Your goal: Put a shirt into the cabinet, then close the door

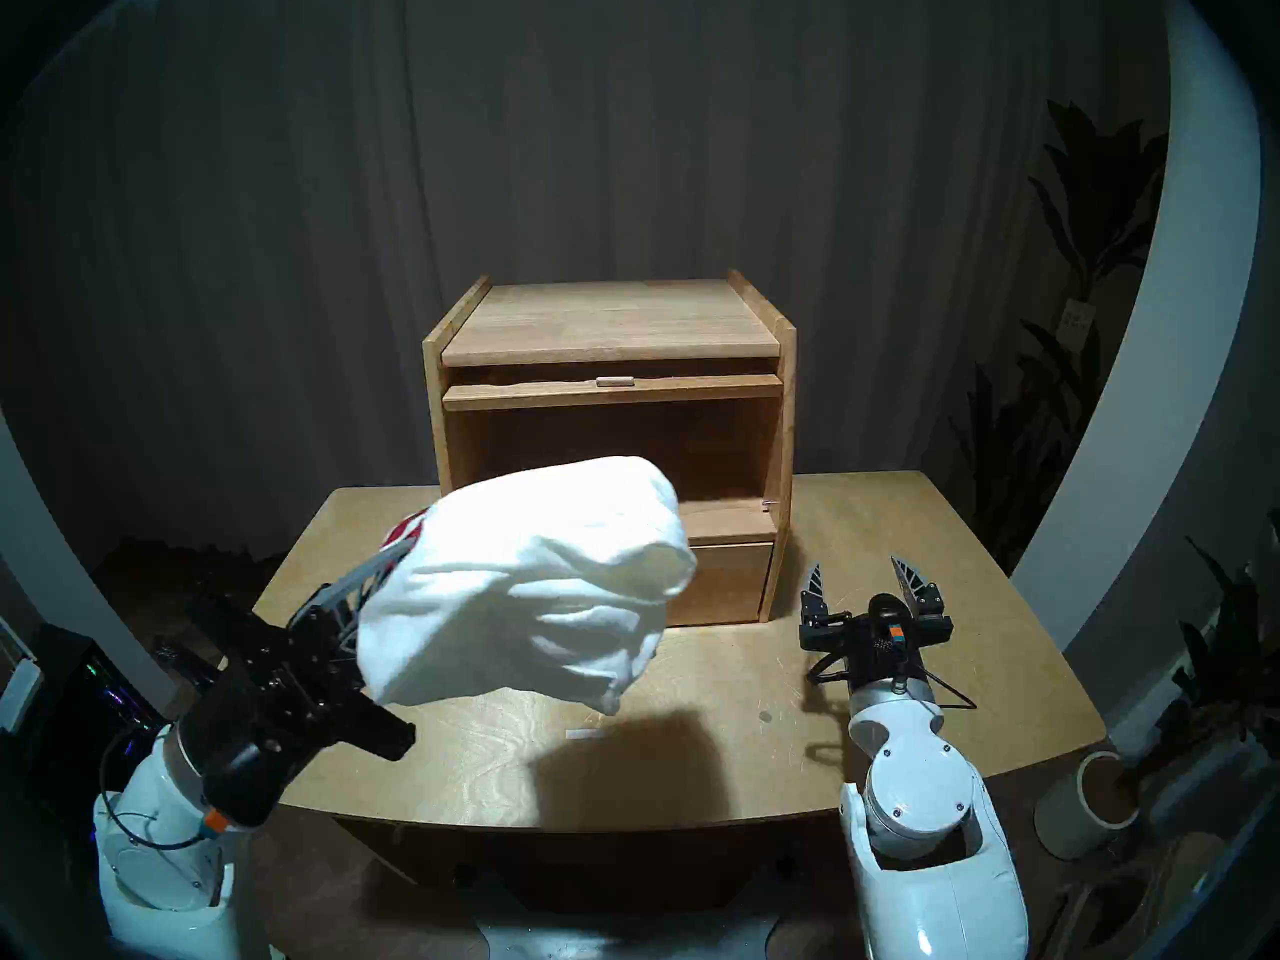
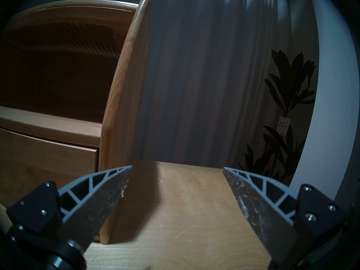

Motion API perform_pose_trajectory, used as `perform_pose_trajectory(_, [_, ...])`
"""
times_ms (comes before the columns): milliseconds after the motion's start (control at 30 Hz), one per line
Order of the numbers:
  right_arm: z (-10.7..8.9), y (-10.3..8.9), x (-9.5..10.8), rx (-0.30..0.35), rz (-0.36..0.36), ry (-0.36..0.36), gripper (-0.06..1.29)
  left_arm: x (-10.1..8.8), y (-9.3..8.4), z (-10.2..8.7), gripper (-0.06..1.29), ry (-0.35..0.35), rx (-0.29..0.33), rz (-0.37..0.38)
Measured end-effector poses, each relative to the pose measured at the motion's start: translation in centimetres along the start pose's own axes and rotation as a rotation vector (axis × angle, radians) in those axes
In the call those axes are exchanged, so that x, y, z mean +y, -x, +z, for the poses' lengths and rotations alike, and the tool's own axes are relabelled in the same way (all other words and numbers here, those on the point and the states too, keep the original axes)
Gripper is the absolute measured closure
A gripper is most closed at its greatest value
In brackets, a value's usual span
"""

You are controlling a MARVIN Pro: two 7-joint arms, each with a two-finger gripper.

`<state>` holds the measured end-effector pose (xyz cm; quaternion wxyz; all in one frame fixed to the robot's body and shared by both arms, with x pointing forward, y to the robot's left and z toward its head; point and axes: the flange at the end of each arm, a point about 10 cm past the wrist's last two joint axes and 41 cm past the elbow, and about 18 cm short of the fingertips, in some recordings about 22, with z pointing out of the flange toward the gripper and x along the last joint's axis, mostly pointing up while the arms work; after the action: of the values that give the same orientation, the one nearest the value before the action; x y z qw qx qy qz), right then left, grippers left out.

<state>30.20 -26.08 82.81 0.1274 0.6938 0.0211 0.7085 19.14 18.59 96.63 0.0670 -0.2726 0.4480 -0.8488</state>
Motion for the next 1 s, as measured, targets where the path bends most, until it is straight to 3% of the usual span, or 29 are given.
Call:
perform_pose_trajectory(200, [0.0, 0.1, 0.0, -0.003, 0.000, 0.000, 0.00, 2.3, 0.2, 2.1, 1.26, 0.063, 0.051, -0.028])
perform_pose_trajectory(367, [0.0, 0.3, 0.0, -0.006, 0.000, 0.000, 0.00, 3.5, 0.9, 2.8, 1.26, 0.108, 0.057, -0.038])
perform_pose_trajectory(667, [0.0, 0.7, 0.0, -0.016, -0.001, 0.000, 0.00, 4.1, 3.1, 3.5, 1.26, 0.159, 0.012, -0.030])
perform_pose_trajectory(1000, [0.0, 1.3, -0.1, -0.031, -0.002, -0.001, 0.00, 4.0, 6.5, 3.7, 1.26, 0.197, -0.091, -0.008])
